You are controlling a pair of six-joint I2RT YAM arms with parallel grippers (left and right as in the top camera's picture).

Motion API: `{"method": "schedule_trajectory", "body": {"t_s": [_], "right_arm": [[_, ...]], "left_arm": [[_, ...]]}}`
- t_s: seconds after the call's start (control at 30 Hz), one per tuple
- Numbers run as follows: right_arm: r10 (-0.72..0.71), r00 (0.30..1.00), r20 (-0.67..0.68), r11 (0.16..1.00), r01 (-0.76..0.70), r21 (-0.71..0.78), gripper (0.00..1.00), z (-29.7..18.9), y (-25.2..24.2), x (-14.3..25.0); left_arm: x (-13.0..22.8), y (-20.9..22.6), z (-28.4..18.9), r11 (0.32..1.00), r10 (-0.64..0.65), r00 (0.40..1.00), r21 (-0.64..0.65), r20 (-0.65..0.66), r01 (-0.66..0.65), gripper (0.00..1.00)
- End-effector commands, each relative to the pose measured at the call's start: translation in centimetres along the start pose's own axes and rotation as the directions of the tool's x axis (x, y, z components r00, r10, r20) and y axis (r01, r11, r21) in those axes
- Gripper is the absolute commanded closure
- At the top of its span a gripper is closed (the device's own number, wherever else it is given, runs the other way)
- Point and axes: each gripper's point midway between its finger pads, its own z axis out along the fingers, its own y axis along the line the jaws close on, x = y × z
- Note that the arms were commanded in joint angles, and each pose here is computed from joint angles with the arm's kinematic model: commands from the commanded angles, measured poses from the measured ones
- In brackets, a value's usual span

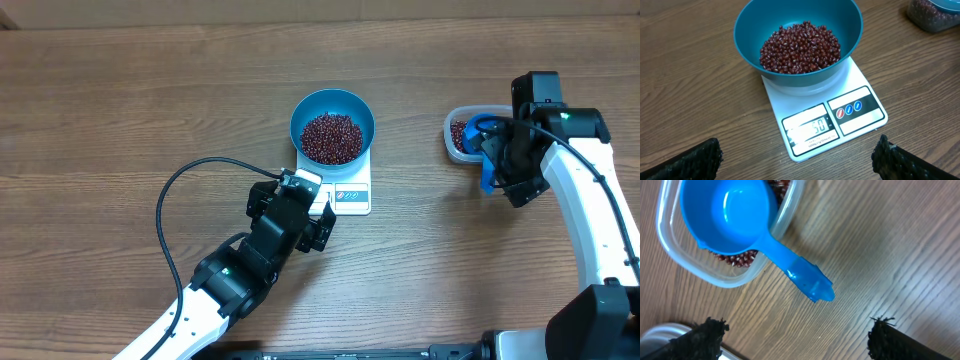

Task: Scoop item into bowl and weigh 150g on scale
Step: 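Open the right gripper and lift it away from the scoop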

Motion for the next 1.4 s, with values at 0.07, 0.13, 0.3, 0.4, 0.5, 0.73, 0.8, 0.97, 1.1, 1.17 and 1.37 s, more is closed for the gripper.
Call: {"method": "schedule_trajectory", "body": {"t_s": [0.07,0.13,0.3,0.4,0.5,0.73,0.8,0.97,1.1,1.17,1.37], "right_arm": [[-0.215,0.976,0.025,0.976,0.215,-0.028,0.05,-1.0,0.7,-0.5],[-0.309,0.95,0.043,0.95,0.31,-0.035,0.05,-1.7,1.1,-0.9],[-0.485,0.868,0.105,0.871,0.491,-0.035,0.05,-4.6,2.1,-2.1],[-0.605,0.785,0.134,0.79,0.613,-0.027,0.0,-6.5,2.6,-2.5],[-0.715,0.683,0.147,0.69,0.724,-0.005,0.0,-8.2,2.6,-2.7],[-0.754,0.634,0.171,0.647,0.762,0.029,0.0,-9.4,2.6,-3.4],[-0.754,0.634,0.171,0.647,0.762,0.029,0.0,-9.4,2.6,-3.4],[-0.754,0.634,0.171,0.647,0.762,0.029,0.0,-9.4,2.6,-3.4],[-0.752,0.634,0.179,0.648,0.761,0.027,0.0,-9.5,2.8,-3.5],[-0.752,0.634,0.181,0.648,0.761,0.027,0.0,-9.5,2.8,-3.5],[-0.752,0.634,0.181,0.648,0.761,0.027,0.0,-9.5,2.8,-3.5]], "left_arm": [[0.4,0.5,0.2,1.0,0.019,1.0,-0.024,-0.011,-0.02,0.0],[0.4,0.5,0.2,1.0,0.02,1.0,-0.024,-0.011,-0.02,0.01],[0.4,0.5,0.2,1.0,0.019,1.0,-0.024,-0.011,-0.02,0.0],[0.4,0.5,0.2,1.0,0.02,1.0,-0.024,-0.011,-0.02,0.01],[0.4,0.5,0.2,1.0,0.02,1.0,-0.024,-0.011,-0.02,0.01],[0.4,0.5,0.2,1.0,0.019,1.0,-0.024,-0.011,-0.02,0.0],[0.4,0.5,0.2,1.0,0.02,1.0,-0.024,-0.011,-0.02,0.0],[0.4,0.5,0.2,1.0,0.019,1.0,-0.024,-0.011,-0.02,0.0],[0.4,0.5,0.2,1.0,0.019,1.0,-0.024,-0.011,-0.02,0.0],[0.4,0.5,0.2,1.0,0.02,1.0,-0.024,-0.011,-0.02,0.0],[0.4,0.5,0.2,1.0,0.019,1.0,-0.024,-0.011,-0.02,0.0]]}}
